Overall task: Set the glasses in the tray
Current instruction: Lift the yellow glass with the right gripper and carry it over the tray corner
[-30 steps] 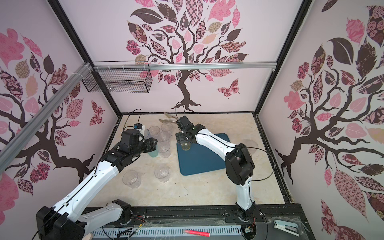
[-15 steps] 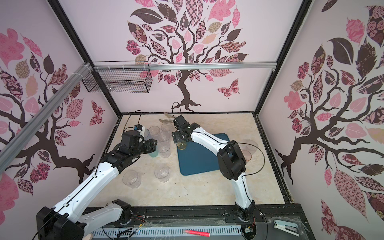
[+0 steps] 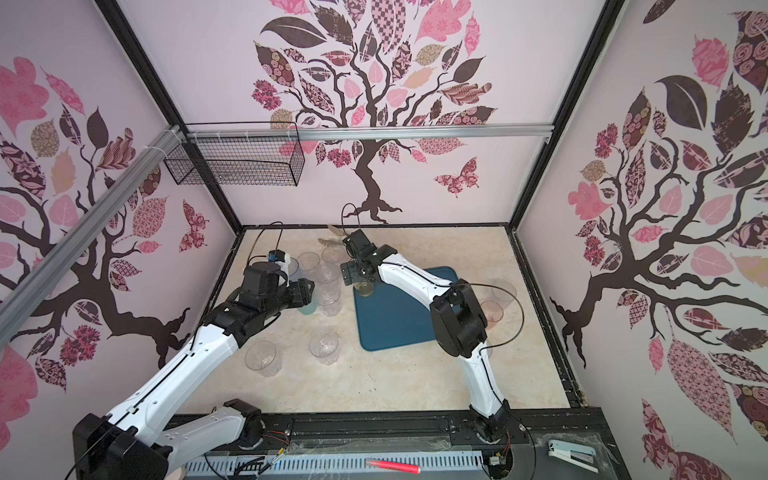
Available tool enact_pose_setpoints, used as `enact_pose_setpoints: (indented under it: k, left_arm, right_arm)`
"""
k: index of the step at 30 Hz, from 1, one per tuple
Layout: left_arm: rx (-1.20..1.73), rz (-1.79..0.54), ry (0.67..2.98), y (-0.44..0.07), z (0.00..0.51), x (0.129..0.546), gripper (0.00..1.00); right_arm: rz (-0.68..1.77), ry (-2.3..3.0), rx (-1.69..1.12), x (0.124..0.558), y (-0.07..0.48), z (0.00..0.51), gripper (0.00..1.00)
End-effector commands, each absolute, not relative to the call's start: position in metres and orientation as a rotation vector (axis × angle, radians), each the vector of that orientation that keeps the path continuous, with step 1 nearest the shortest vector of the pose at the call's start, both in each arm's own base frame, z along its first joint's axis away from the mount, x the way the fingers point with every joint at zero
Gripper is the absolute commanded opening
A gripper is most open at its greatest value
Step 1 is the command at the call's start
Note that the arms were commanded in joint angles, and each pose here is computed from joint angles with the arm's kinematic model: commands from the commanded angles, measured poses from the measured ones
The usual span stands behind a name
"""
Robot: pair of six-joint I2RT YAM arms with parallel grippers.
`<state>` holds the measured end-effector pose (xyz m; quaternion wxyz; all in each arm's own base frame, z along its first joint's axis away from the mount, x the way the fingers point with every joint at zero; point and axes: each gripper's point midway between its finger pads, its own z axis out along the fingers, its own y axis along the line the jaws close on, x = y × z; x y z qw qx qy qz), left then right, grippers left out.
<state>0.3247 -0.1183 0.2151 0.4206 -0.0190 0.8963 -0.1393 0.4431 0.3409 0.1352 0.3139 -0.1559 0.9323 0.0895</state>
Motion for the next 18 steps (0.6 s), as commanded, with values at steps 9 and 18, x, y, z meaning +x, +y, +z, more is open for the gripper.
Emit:
enact_pose_setpoints:
  k: [9, 18]
  left_arm:
    - [-0.062, -0.269, 2.230, -0.105, 0.217, 0.322, 0.66]
    - [-0.137, -0.161, 2.214, -0.073, 0.241, 0.326, 0.64]
  right_arm:
    - [0.280, 2.440, -0.407, 0.435, 0.340, 0.160, 1.00]
    - [0.308, 2.393, -0.380, 0.422, 0.328, 0.193, 1.00]
